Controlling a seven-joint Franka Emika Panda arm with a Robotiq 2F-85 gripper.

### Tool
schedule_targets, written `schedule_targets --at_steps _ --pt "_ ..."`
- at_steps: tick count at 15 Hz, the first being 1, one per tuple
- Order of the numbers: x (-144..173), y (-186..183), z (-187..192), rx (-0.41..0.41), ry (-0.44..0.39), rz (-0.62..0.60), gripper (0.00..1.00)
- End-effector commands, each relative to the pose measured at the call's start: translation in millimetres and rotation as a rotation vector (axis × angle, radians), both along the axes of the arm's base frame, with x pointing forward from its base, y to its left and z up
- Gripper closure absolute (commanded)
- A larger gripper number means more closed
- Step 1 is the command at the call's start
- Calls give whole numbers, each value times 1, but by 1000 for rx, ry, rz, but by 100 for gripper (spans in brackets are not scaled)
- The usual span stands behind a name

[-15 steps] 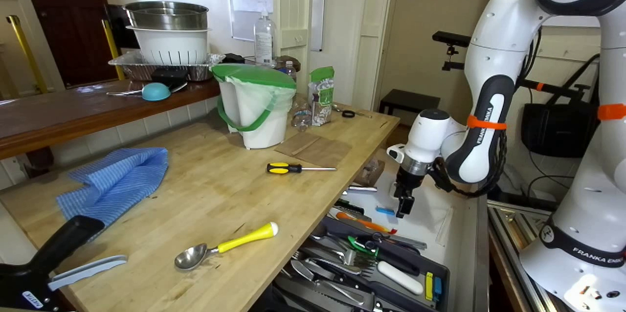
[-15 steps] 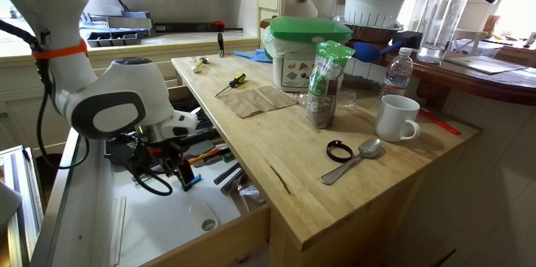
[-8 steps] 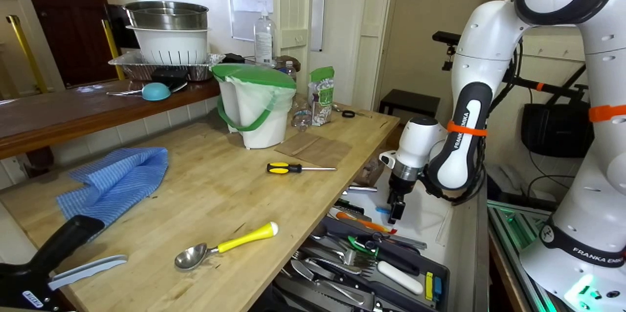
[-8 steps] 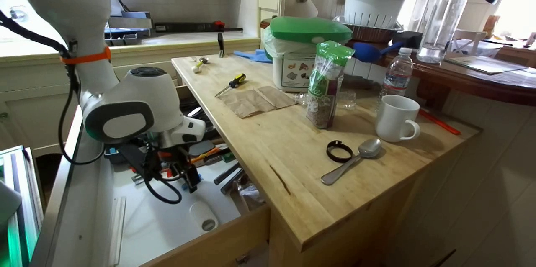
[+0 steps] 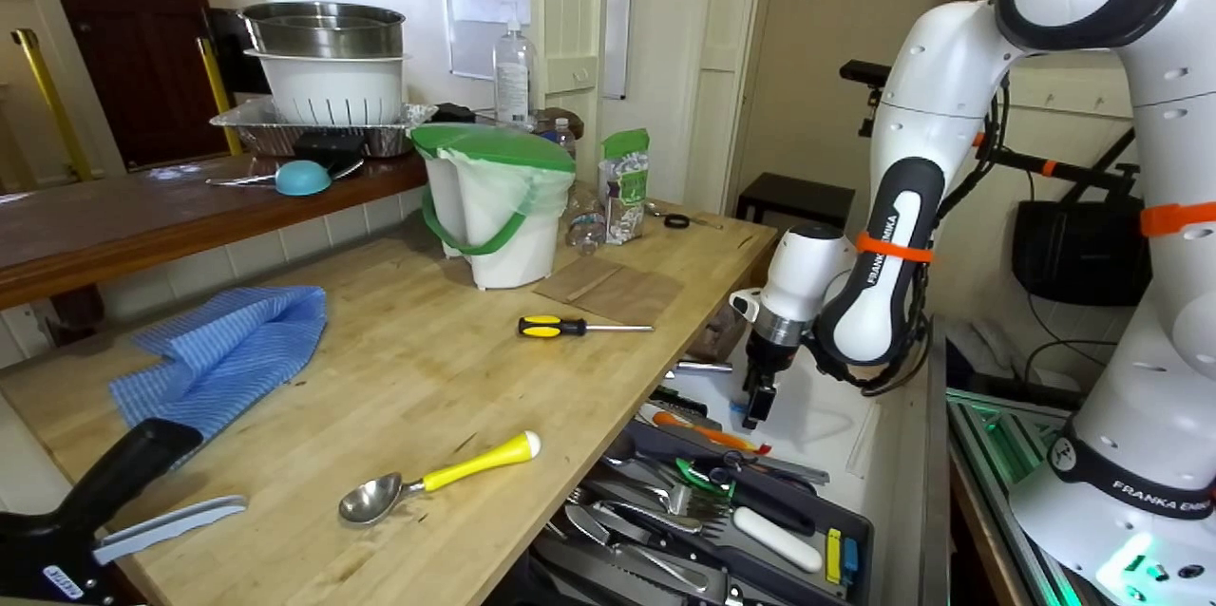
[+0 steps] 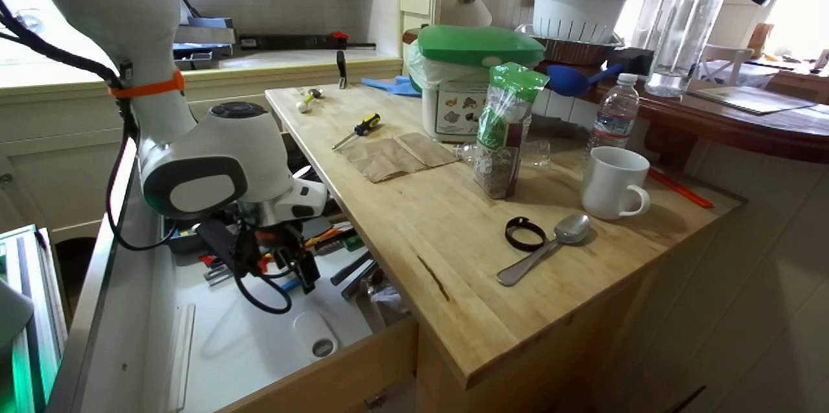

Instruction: Move the blue object to the top of the drawers

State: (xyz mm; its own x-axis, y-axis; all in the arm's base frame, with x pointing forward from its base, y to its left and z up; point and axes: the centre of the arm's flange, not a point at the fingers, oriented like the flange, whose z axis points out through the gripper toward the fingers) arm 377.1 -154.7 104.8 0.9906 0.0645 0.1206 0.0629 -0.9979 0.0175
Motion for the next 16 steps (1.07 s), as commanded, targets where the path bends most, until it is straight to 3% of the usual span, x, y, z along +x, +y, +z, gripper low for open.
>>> schedule_targets --at_steps 1,2,11,13,16 --pt "1 -3 -3 12 11 -9 27" --pt "1 -3 -4 13 13 -11 30" --pt "0 -4 8 -3 9 -25 100" --pt "-4 0 16 2 20 -16 96" --pt "-28 14 57 5 -26 18 96"
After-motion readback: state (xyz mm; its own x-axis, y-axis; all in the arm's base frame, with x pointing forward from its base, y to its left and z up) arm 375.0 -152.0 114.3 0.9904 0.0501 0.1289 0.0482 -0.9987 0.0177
